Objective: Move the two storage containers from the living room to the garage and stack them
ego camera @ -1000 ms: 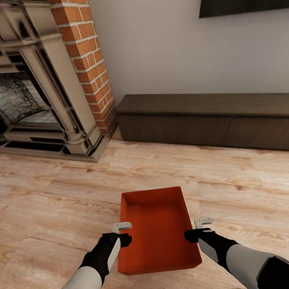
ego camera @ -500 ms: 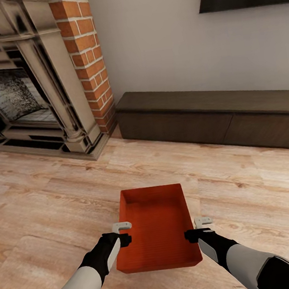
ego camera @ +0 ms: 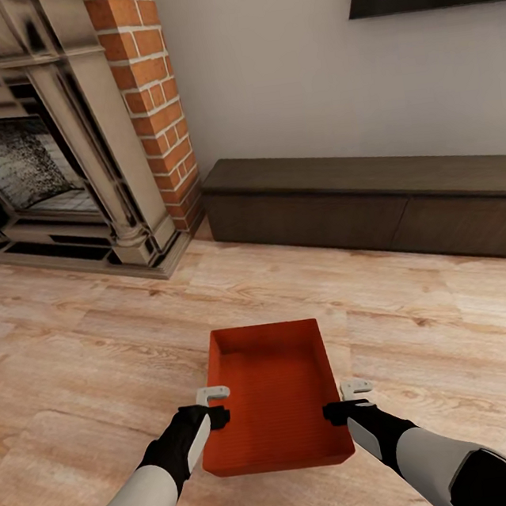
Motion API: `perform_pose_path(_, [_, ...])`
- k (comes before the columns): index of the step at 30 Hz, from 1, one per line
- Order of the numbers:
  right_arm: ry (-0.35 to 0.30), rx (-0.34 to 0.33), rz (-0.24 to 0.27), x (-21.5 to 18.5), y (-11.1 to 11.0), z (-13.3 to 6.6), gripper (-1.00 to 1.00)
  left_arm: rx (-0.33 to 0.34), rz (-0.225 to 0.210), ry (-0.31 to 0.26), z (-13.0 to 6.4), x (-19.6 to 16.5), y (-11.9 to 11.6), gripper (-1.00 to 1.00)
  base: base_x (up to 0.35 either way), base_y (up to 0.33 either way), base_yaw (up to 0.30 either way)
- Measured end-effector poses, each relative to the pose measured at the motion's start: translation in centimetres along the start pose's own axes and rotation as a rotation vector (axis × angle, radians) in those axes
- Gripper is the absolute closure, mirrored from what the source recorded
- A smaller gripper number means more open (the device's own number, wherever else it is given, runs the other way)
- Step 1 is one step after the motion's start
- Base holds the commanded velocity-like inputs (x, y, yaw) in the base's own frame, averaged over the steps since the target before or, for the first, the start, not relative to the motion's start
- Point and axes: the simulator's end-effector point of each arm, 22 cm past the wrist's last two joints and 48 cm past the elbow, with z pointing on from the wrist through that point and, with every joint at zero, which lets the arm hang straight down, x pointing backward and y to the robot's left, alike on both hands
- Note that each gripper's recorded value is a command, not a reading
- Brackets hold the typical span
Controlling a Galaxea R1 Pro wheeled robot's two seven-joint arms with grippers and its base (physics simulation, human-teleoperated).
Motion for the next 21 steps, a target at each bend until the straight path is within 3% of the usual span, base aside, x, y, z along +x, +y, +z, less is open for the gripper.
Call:
perform_pose_path(7, [0.001, 0.000, 0.000, 1.0, 0.0, 1.3, -1.00, 0.001, 0.000, -0.003, 1.3, 0.7, -0.1, -1.00, 0.000, 0.000, 0.000])
perform_pose_path(21, [0.000, 0.001, 0.000, 1.0, 0.0, 1.3, -1.00, 0.000, -0.002, -0.006, 1.3, 0.6, 0.1, -1.00, 0.000, 0.000, 0.000])
